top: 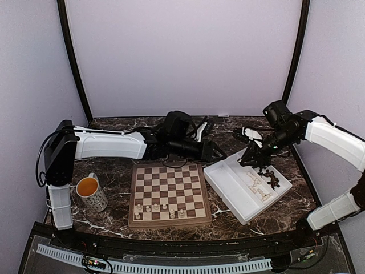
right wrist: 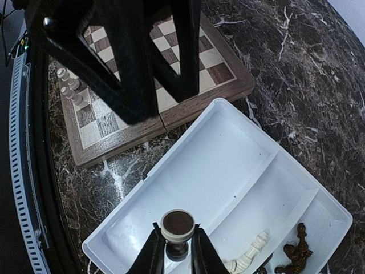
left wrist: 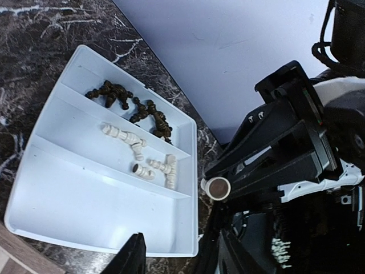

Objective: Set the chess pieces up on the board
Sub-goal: Pass from the right arm to the left

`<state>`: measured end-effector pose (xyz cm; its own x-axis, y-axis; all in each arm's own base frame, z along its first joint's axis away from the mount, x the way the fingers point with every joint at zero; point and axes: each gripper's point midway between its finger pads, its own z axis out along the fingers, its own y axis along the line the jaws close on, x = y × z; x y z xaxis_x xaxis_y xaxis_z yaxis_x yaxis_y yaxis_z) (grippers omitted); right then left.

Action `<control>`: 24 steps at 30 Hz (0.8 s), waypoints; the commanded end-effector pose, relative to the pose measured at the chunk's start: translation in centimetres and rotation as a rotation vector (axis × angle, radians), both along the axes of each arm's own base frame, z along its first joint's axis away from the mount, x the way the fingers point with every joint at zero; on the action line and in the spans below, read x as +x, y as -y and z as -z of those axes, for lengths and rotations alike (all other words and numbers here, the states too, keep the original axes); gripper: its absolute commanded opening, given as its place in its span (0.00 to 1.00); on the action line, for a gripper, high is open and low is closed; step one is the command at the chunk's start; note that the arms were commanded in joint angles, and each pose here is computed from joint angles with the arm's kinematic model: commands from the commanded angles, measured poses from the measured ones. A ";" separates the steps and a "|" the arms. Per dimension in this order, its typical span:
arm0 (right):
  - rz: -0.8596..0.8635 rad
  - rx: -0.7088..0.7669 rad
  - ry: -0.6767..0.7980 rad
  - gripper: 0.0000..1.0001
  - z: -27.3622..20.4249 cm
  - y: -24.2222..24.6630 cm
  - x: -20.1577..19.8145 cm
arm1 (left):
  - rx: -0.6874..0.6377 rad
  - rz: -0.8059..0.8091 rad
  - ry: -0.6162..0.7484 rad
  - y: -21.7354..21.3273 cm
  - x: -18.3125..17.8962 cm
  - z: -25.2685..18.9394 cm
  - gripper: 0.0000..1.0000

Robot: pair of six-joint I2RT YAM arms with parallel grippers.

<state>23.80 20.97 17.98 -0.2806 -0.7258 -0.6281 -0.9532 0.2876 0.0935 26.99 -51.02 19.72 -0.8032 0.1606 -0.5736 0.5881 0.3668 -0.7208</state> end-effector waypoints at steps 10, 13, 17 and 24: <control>-0.051 -0.036 0.087 0.15 -1.2 -3.3 1.4 | -0.195 0.103 -0.113 2.1 -1.9 -3.4 0.47; -0.063 -0.039 0.094 0.14 -1.2 -3.8 1.2 | -0.191 0.099 -0.119 2.2 -1.8 -3.1 0.47; -0.063 -0.043 0.106 0.14 -1.4 -4.0 1.2 | -0.160 0.082 -0.138 2.3 -1.6 -2.1 0.46; -0.054 -0.051 0.106 0.14 -1.1 -3.9 1.2 | -0.115 0.044 -0.160 2.1 -1.1 -0.8 0.46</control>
